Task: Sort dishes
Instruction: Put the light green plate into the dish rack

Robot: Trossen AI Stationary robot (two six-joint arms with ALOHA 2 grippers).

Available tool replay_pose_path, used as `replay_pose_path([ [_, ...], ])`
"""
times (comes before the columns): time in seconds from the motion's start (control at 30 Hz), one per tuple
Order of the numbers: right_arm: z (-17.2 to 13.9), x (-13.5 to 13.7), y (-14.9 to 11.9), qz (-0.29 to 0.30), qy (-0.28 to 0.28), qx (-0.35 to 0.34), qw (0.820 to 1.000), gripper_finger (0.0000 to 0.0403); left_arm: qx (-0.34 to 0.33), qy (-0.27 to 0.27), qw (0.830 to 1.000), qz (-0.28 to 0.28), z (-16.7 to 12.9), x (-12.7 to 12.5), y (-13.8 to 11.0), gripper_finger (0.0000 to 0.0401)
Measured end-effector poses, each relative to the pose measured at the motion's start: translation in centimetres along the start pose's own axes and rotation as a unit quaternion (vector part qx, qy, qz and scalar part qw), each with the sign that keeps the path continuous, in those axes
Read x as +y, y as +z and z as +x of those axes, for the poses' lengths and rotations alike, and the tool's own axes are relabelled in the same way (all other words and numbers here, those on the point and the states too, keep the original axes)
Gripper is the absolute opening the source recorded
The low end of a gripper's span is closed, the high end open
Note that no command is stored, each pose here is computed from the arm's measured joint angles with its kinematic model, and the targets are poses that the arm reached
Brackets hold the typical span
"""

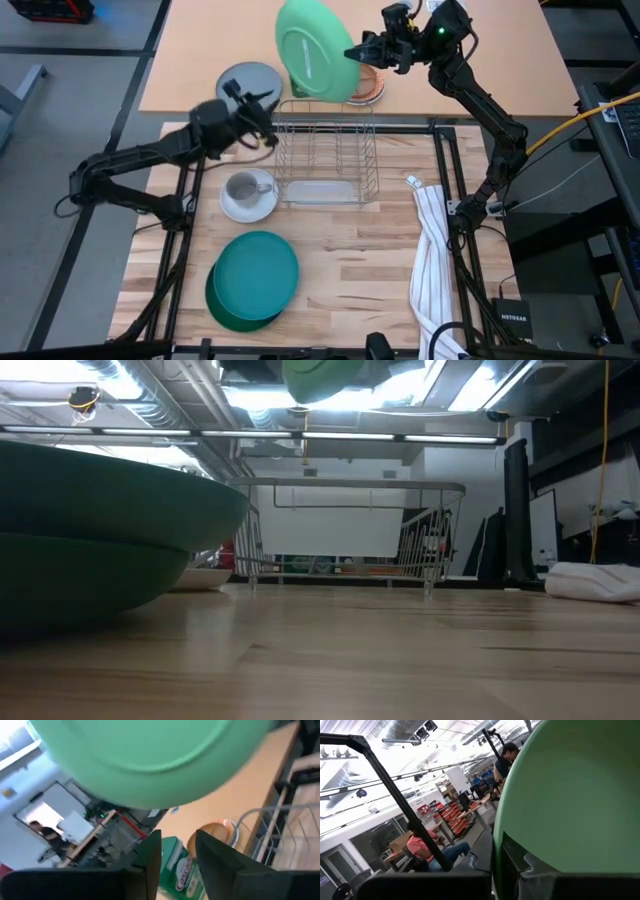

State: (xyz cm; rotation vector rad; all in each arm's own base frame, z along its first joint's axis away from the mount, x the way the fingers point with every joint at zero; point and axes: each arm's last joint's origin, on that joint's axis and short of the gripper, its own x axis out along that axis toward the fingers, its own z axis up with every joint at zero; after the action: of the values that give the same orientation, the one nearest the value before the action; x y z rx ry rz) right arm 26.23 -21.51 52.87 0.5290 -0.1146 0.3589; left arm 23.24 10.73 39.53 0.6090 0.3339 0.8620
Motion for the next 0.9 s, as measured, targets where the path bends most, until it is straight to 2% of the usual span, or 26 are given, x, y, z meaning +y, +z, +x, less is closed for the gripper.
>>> replay_pose_path([
  [0.17,0.0,0.0,-0.1,0.002,0.012,0.016,1.000,0.0011,-0.040,-0.066,0.992,-0.102,1.5,2.4,-1.8,0.0098],
  [0.3,0.0,0.2,-0.3,0.003,0.040,0.048,0.998,0.0010,-0.074,-0.158,0.967,-0.184,2.2,4.1,-3.2,0.0091],
  [0.4,0.0,0.4,-0.5,0.003,0.065,0.077,0.995,0.0010,-0.090,-0.206,0.950,-0.219,2.5,5.2,-4.0,0.0088],
  [0.53,-0.1,0.5,-0.7,0.006,0.091,0.109,0.990,0.0011,-0.110,-0.262,0.929,-0.238,2.5,6.3,-4.9,0.0088],
  [0.67,-0.1,0.4,-0.9,0.001,0.104,0.125,0.987,0.0010,-0.140,-0.313,0.910,-0.233,2.4,7.1,-5.4,0.0088],
  [0.9,0.2,0.6,-1.3,-0.007,0.132,0.151,0.980,0.0010,-0.154,-0.333,0.902,-0.228,2.3,7.4,-5.5,0.0088],
])
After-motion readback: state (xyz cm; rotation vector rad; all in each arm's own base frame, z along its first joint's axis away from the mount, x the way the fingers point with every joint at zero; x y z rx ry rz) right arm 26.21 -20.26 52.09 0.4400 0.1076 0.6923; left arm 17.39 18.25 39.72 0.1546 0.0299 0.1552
